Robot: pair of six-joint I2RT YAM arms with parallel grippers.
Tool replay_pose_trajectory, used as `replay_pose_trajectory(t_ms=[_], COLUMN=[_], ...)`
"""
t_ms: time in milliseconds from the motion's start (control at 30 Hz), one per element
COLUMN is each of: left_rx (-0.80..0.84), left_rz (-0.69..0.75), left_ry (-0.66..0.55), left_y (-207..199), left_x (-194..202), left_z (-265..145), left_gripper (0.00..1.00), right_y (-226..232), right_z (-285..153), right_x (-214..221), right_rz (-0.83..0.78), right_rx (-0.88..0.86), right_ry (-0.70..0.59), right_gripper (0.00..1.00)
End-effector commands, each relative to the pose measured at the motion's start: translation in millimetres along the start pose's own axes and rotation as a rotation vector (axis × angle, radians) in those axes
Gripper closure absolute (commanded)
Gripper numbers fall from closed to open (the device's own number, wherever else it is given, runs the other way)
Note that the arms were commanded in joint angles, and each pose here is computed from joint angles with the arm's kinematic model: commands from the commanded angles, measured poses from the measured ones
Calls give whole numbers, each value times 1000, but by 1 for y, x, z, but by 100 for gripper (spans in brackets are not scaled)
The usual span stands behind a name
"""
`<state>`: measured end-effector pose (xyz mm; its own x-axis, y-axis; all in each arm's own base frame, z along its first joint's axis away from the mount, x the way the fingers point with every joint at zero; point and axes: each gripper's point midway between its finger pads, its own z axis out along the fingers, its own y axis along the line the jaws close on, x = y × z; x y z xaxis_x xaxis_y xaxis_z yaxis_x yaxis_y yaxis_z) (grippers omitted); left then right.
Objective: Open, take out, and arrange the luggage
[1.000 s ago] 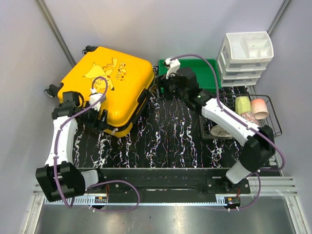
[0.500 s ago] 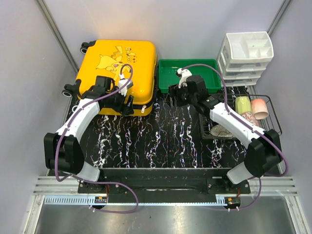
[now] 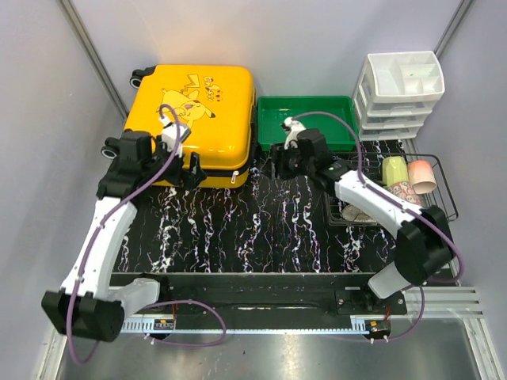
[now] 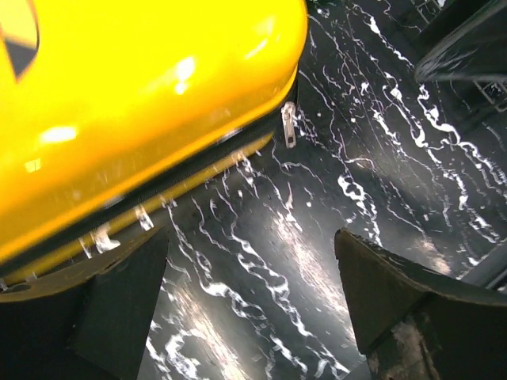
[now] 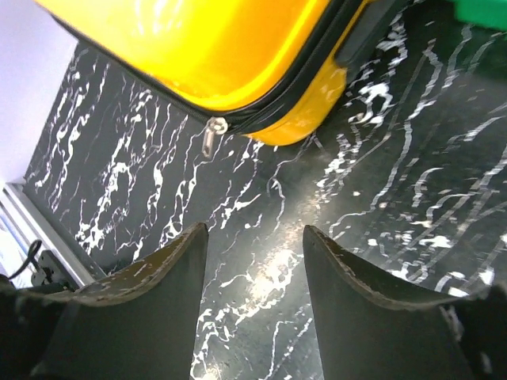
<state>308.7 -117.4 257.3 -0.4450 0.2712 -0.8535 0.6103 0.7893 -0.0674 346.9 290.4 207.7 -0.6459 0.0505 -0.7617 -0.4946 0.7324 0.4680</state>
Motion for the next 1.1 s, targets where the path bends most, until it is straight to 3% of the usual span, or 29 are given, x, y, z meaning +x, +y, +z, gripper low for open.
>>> replay_pose_trajectory(t_ms=[0, 167, 300, 567, 767, 1067], left_rx=[-106, 28, 166, 228, 249, 163], left_rz=[-302, -433, -453, -571, -581, -645], left_ry=[-85, -72, -123, -204, -206, -197], left_y=[9, -17, -39, -43, -52, -34], left_x=[12, 47, 41, 30, 36, 53], left_z=[-20, -17, 3, 71, 104, 136], left_gripper=[9, 14, 19, 24, 30, 37], right_y=[45, 57, 40, -12, -19, -24], right_z=[32, 50, 45, 5, -5, -7], right_x=[7, 13, -1, -22, -19, -22], right_rz=[-35, -29, -62, -53, -23, 11], right_rx=[-73, -125, -90, 27, 49, 48], right_ry=[-5, 8, -30, -89, -82, -84], right_gripper=[39, 38, 37, 37, 36, 36])
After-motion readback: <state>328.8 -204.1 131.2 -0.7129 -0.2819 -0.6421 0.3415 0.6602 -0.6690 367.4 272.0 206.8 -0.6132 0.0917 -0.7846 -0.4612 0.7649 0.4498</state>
